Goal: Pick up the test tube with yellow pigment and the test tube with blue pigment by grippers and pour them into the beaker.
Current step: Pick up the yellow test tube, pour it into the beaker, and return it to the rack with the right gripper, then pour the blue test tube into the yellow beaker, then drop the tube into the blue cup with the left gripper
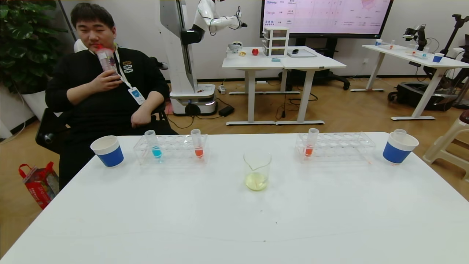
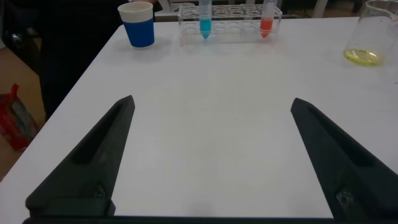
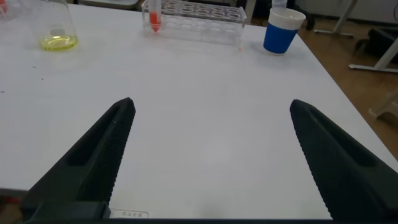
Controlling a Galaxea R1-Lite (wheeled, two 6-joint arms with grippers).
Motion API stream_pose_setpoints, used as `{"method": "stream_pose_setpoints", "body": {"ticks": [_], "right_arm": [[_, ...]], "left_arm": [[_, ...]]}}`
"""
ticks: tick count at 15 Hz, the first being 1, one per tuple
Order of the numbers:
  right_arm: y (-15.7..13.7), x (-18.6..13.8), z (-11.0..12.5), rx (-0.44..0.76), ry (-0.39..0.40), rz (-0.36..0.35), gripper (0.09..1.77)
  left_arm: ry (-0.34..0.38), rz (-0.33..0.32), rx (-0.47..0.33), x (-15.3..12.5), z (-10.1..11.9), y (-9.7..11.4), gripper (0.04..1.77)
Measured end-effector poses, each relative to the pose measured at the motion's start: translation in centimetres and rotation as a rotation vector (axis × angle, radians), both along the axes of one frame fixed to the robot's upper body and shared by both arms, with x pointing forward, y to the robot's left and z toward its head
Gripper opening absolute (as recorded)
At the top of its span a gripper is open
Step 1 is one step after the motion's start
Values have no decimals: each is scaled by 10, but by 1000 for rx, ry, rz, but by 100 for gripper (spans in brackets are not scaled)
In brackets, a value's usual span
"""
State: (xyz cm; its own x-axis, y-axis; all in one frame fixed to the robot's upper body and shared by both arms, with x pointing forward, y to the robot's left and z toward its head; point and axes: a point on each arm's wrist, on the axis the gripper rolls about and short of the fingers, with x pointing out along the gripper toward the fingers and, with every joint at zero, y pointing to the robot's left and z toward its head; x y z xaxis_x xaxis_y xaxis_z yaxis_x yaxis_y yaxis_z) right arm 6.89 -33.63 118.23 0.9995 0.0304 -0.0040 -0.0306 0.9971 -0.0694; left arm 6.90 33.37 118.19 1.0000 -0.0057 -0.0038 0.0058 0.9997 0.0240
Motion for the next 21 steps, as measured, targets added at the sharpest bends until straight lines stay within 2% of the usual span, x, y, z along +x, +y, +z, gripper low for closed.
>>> {"method": "stream_pose_setpoints", "body": {"ticks": [4,6,8,11,14,16,18,21], "right_arm": [[0,0,0,0,1,-1,174],[0,0,0,0,1,0,174],[0,0,0,0,1,-1,174],[0,0,0,17,1,-1,174],[0,0,0,32,0,-3,174],[0,0,0,32,0,-4,174],[0,0,0,32,0,-5,174],[0,0,0,32,0,-4,174]], "left_arm": [[-12,0,-2,0,2,0,175],[-63,-1,8,-4,19,0,175],[-89,-4,19,-5,46,0,175],[-121,-17,25,8,105,0,175],[-161,-20,28,52,153,-1,175],[-169,-20,29,95,170,-2,175],[-149,-20,28,143,173,-3,175],[-116,-22,24,215,156,-5,175]]}}
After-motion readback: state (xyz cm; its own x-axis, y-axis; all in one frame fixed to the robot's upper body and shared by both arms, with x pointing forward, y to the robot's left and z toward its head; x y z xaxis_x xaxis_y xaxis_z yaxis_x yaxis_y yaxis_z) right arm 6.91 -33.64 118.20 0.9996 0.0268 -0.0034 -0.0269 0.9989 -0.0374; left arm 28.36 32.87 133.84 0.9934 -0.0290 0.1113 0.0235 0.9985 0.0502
